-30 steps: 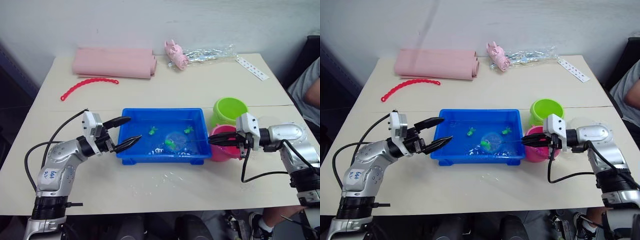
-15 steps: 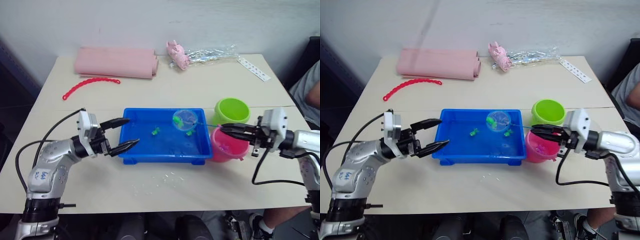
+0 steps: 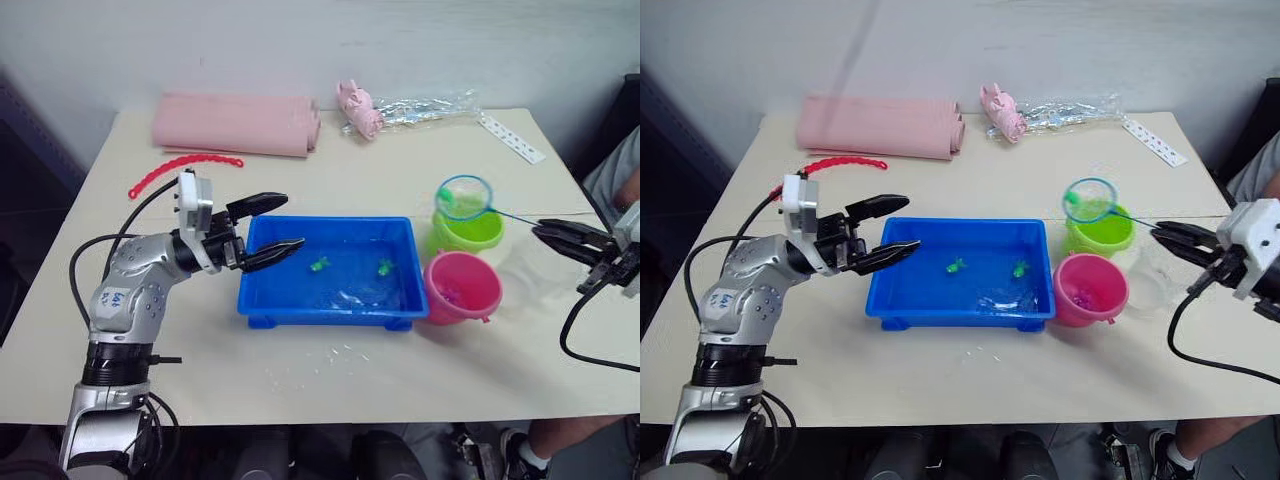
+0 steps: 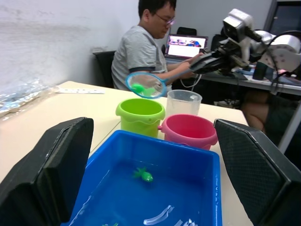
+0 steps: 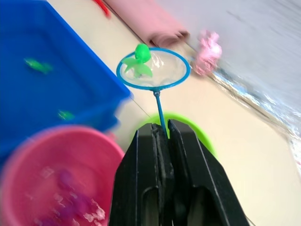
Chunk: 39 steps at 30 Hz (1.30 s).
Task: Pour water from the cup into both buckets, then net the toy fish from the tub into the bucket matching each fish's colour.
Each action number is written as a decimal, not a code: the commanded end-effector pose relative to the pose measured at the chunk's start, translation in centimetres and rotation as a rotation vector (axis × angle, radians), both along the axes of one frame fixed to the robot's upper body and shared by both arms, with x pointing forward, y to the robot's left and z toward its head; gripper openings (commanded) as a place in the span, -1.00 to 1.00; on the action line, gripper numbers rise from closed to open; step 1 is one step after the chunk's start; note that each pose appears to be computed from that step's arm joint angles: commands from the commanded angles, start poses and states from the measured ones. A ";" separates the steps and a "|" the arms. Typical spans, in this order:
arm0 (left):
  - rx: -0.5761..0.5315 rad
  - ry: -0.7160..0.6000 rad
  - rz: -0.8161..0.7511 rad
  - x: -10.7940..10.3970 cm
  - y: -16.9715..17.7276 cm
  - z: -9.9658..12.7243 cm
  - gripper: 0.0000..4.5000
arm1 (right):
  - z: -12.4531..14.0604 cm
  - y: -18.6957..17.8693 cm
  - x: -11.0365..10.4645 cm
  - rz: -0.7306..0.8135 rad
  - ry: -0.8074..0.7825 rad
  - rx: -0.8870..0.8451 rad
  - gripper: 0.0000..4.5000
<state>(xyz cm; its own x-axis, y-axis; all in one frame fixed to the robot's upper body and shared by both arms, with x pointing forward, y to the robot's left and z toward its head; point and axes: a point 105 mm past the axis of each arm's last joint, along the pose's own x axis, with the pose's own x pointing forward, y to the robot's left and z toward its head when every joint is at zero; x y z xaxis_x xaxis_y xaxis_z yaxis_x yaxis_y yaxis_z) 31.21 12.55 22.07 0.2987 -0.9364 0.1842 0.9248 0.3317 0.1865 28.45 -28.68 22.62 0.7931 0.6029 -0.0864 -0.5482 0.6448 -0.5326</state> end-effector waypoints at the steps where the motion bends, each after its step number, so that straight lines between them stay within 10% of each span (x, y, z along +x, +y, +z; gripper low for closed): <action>1: 0.031 -0.033 -0.062 0.4 -0.9 0.4 0.99 | 0.3 -4.2 0.3 -0.186 -0.084 -0.217 -1.00; 19: 0.019 -0.016 -0.076 0.8 -2.4 -1.5 0.99 | 0.3 -4.1 2.0 -0.129 -0.482 -1.060 -1.00; 25: 0.027 0.002 -0.048 0.5 -1.5 -2.1 0.99 | 2.9 -2.7 2.1 -0.182 -0.503 -0.625 -1.00; 31: 0.039 0.017 -0.003 0.3 0.2 -2.3 0.99 | 2.6 3.3 1.5 0.030 -0.146 -0.068 -1.00; 39: 0.071 0.014 0.039 0.2 1.8 -2.1 0.99 | -0.4 10.2 -0.7 0.147 0.337 0.145 -1.00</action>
<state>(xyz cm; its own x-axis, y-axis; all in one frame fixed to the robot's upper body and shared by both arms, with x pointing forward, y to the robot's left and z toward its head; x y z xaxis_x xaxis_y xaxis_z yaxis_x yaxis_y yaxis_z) 31.66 13.76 18.64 0.3348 -0.9371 0.0988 0.9257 0.3467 0.1512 28.91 -21.14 22.64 0.6927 0.7020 -0.1652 -0.7045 0.6098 -0.3630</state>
